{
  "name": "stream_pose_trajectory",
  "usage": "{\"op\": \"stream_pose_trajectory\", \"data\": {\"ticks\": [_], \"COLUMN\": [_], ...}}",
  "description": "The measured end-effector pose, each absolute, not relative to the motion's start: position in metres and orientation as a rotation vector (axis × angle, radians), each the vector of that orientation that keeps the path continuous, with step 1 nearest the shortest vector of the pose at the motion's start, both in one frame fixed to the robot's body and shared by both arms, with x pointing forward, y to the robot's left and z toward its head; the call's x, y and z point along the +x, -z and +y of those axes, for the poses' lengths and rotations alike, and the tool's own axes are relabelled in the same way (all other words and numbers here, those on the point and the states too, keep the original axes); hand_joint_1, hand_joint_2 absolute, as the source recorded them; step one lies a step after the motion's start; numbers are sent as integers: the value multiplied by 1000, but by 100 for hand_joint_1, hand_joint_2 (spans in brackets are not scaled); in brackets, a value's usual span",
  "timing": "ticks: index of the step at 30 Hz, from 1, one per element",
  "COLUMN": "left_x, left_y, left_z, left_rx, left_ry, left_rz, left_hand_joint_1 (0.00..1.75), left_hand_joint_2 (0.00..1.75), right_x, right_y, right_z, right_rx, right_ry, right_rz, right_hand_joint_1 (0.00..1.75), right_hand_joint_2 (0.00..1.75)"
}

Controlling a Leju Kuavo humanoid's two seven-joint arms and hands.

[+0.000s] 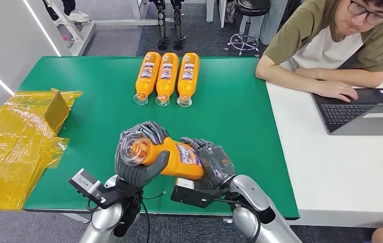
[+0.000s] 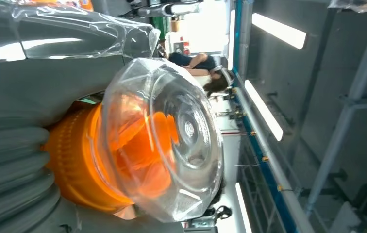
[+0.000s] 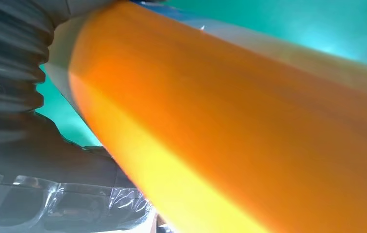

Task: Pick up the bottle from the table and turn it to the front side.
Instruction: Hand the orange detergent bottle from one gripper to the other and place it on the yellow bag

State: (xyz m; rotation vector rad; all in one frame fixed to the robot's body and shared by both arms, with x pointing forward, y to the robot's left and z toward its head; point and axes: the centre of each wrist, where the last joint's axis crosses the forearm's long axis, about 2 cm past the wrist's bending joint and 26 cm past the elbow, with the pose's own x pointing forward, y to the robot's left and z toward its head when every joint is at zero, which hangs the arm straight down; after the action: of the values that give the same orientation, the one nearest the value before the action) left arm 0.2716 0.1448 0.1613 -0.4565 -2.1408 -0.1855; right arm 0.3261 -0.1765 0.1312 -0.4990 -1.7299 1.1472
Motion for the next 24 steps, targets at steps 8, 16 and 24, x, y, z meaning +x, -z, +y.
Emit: {"op": "stream_pose_trajectory", "data": {"ticks": [8,16,24], "left_x": [272,273,276], "left_y": [-165,-165,-159], "left_z": [145,146,163], "left_rx": [-438,-356,-49], "left_ry": [164,148,355], "left_rz": [-2154,-2161,-2123], "left_hand_joint_1": [175,175,175], "left_hand_joint_2": [175,175,175], "right_x": [308,281,257], "right_y": [-140,-164,-183], "right_z": [-163,-152,-149], "right_rx": [-381,-283,-264], "right_ry": [-768,-354,-81], "right_rz": [-2043,-2333,-2468], "right_hand_joint_1": [0,0,0], "right_hand_joint_2": [175,175,175]}}
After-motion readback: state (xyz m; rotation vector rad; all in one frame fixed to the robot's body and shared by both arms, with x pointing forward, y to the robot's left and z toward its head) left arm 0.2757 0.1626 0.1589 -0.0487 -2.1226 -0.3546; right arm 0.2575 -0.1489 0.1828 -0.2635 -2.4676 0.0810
